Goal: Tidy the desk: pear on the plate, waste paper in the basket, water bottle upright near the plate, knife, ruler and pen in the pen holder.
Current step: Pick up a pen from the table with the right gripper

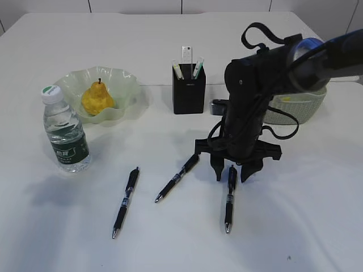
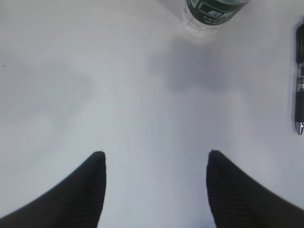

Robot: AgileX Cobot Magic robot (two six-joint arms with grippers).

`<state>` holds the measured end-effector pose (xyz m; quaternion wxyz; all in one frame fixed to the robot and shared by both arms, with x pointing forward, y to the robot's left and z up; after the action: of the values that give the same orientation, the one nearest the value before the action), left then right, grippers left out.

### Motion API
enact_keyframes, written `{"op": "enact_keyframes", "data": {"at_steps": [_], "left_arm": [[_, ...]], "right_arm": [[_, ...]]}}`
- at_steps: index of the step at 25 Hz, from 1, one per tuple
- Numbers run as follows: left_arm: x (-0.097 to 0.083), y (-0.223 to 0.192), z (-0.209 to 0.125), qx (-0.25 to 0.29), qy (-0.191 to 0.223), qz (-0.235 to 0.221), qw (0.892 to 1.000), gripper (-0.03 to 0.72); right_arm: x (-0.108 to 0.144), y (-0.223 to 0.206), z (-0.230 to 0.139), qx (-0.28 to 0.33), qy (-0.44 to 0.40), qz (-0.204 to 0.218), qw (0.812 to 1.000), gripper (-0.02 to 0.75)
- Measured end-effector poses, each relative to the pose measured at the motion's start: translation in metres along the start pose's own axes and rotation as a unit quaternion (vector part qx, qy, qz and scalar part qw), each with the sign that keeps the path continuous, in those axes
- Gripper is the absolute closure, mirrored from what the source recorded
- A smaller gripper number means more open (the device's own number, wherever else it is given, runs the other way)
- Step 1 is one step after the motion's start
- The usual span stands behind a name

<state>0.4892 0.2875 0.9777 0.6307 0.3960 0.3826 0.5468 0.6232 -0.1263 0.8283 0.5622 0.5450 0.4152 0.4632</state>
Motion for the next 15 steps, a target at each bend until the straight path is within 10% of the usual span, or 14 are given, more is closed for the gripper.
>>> {"op": "enact_keyframes", "data": {"at_steps": [15], "left_arm": [[0.0010, 0.0000, 0.0034, -0.010, -0.001, 0.003, 1.000, 0.222]], "right_arm": [[0.0003, -0.0051, -0.0016, 0.007, -0.004, -0.001, 1.000, 0.440]]}}
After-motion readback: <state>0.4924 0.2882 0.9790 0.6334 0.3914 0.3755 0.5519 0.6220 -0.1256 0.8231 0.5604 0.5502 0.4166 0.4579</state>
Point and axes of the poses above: a point on each arm's last joint axis where the gripper is mounted, y pointing back along that axis away from the gripper, x along the wrist's bending axis when the last joint is at zero, z = x × y, the point moved 8 cm from there along -y, pointing out along that axis toward the gripper, and after that the axes turned 6 degrees about -y, right-handed, at the moved point
